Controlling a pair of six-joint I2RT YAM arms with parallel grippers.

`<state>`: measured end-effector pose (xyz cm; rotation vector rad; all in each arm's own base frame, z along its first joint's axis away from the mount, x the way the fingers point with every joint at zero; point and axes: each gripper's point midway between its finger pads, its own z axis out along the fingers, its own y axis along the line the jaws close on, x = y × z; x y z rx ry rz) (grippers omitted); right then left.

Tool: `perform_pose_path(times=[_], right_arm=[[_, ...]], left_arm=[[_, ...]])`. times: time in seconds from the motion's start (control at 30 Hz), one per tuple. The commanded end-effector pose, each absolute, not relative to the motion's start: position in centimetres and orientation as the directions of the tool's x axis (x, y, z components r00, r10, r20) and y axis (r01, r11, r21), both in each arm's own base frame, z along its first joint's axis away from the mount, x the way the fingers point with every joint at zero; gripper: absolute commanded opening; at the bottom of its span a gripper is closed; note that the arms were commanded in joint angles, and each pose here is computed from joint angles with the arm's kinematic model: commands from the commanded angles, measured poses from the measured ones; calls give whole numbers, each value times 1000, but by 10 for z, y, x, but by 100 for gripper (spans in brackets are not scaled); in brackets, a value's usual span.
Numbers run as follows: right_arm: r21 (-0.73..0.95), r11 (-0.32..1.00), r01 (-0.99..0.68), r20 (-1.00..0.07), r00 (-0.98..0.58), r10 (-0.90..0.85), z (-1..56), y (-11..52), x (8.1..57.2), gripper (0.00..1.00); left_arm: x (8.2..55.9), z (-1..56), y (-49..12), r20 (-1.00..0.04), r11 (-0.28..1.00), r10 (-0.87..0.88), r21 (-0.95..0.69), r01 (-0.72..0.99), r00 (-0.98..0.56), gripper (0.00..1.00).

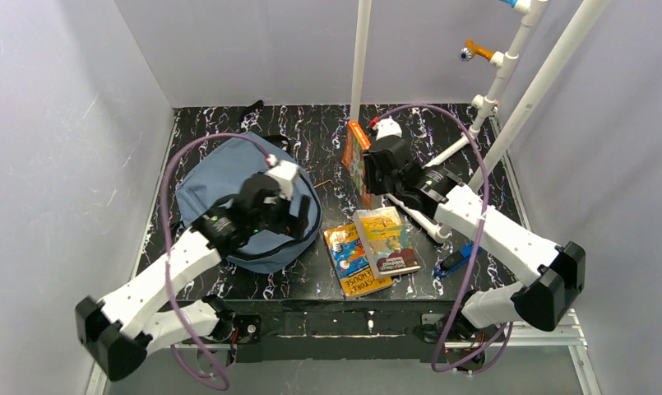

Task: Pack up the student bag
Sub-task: Place the book in the student bag.

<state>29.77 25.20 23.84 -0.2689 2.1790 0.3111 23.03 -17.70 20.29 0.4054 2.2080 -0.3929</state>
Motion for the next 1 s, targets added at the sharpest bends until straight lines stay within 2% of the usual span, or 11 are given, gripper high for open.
perform_pose_path(times=[0.0, 0.13, 0.17, 0.2, 0.33, 0.43, 0.57, 0.7, 0.83, 0.87, 0.97], right_arm=[[68, 949, -307, -878, -470, -90, 280, 222, 289, 1], [86, 954, -288, -875, -479, -66, 274, 215, 283, 1], [89, 954, -286, -876, -479, -62, 273, 214, 282, 1], [91, 955, -282, -877, -477, -58, 274, 212, 282, 1], [90, 956, -279, -882, -468, -54, 275, 211, 282, 1], [98, 952, -292, -879, -474, -55, 270, 214, 282, 1], [113, 947, -301, -867, -496, -54, 260, 218, 279, 1], [116, 948, -298, -862, -505, -53, 256, 215, 276, 1], [100, 952, -290, -861, -505, -63, 255, 209, 273, 1], [94, 952, -292, -860, -506, -70, 254, 208, 272, 1], [100, 943, -318, -850, -520, -86, 255, 212, 269, 1]], left_arm=[[215, 181, -189, -686, 759, 521, 100, 643, -508, 97], [221, 155, -199, -548, 669, 703, 295, 682, -453, 96], [222, 148, -199, -517, 658, 724, 319, 682, -456, 91], [222, 142, -200, -484, 643, 746, 342, 685, -458, 81], [233, 130, -185, -387, 625, 781, 480, 616, -491, 68], [241, 128, -174, -357, 610, 789, 556, 565, -500, 65], [247, 126, -171, -358, 598, 796, 589, 544, -488, 63], [254, 144, -163, -388, 603, 788, 640, 475, -478, 32], [259, 171, -158, -471, 641, 762, 645, 416, -444, 5], [260, 177, -157, -497, 658, 749, 637, 401, -438, 1], [261, 196, -151, -579, 722, 689, 602, 341, -436, 0]])
